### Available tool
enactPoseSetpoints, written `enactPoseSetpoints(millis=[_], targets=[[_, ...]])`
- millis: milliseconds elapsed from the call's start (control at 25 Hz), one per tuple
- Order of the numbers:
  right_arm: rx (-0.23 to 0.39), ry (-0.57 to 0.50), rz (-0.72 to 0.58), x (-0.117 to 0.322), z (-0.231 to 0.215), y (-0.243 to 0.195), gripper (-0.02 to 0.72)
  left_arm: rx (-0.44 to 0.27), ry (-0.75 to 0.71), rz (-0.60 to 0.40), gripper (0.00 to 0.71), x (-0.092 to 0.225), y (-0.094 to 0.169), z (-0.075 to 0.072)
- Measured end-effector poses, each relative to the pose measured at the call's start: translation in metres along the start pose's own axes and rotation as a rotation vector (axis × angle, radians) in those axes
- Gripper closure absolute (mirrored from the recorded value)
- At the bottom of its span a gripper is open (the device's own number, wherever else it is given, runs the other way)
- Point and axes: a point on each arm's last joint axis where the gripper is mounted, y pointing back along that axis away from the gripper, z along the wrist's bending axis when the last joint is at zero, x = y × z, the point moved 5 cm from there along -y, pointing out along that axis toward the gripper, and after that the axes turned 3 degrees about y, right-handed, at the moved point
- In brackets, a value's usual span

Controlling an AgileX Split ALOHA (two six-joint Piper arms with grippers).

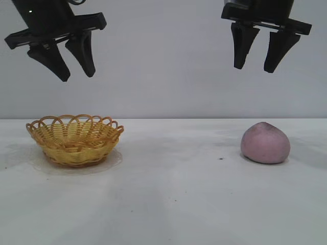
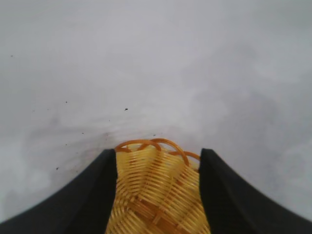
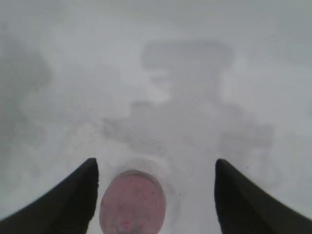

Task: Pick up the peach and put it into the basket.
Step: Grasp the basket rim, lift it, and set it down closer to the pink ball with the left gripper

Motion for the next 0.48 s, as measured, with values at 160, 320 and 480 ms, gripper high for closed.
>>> enactPoseSetpoints(millis=[160, 320, 480], targets=[[0.0, 0.0, 0.0, 0.0, 0.0, 0.0, 0.225, 0.0, 0.0, 0.002, 0.388, 0.0003, 0.0, 0.0], [0.001, 0.001, 0.002, 0.0003, -0.0002, 0.0, 0.225, 0.0, 0.0, 0.003, 0.388, 0.0004, 0.0, 0.0], [0.001, 0.001, 0.002, 0.0003, -0.0002, 0.0, 0.225, 0.0, 0.0, 0.005, 0.388, 0.0006, 0.0, 0.0]])
